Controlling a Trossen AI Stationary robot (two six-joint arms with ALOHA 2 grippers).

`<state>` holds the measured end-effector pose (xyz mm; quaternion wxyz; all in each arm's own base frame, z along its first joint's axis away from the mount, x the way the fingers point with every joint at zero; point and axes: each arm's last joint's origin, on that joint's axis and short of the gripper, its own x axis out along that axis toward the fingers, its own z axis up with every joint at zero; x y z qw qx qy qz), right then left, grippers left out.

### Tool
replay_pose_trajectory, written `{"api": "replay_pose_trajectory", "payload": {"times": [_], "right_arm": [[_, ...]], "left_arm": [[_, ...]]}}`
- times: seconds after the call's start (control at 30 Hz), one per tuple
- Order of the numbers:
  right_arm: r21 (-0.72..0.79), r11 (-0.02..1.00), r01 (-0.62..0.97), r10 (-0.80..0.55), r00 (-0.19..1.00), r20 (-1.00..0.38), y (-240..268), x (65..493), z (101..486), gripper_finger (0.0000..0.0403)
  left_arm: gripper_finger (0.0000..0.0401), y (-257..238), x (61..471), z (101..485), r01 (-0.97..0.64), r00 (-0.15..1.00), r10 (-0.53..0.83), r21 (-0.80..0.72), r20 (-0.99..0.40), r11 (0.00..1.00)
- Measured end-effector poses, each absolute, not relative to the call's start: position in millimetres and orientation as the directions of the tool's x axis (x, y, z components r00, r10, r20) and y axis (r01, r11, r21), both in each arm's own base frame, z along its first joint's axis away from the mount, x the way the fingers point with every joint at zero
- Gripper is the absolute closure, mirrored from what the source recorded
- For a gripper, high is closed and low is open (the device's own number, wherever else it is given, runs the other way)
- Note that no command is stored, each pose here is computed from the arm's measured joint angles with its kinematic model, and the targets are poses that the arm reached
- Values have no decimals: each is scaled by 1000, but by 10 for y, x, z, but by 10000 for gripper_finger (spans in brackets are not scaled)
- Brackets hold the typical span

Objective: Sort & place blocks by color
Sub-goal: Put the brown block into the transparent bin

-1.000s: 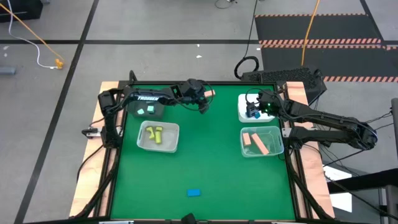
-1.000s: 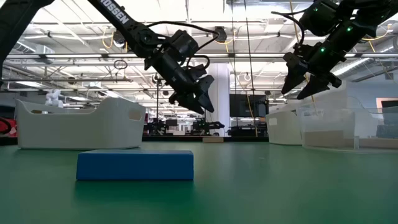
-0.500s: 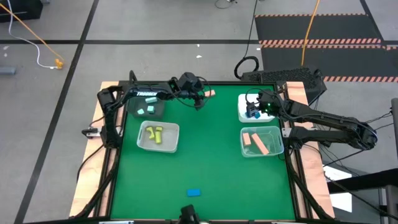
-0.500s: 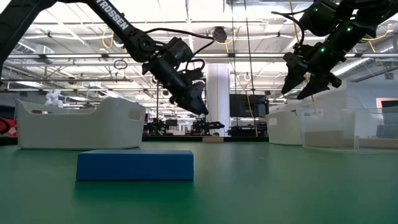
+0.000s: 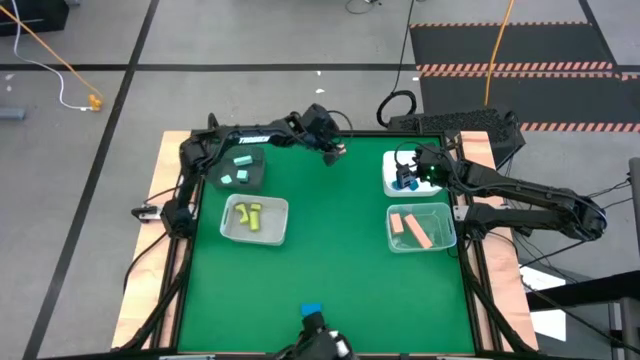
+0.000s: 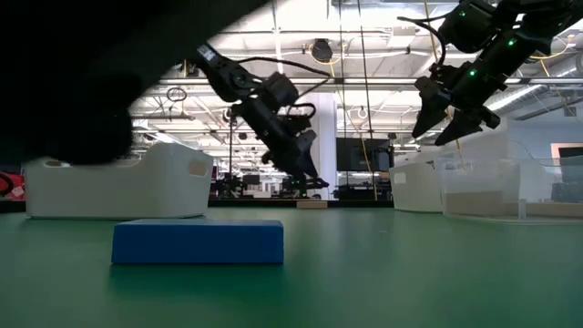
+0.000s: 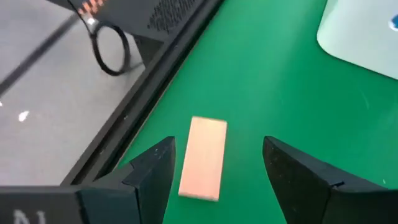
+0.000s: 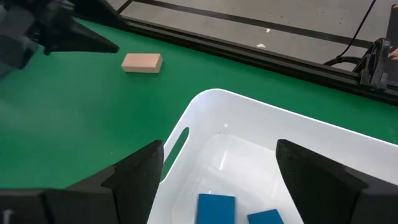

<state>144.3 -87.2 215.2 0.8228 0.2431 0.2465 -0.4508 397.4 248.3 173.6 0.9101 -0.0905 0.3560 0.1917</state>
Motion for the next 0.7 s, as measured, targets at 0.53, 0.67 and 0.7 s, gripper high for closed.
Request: {"api": "replay_pose_trajectory", "payload": {"times": [0.53,0.67,0.7], "right_arm": [[177,476,862,-621,471,-626,-872,1446,2149,101],[176,475,862,-622,471,-626,-872,1446,2149,101],[177,475,862,-622,471,-626,-872,1446,2149,101]], "left_arm": [[78,2659,4109,1564,-465,591,166,-165,-790,870],[77,2669,4096,1514,-482,581,152,-188,-799,856],[77,2670,4099,1528,-479,587,153,-189,-795,857]]}}
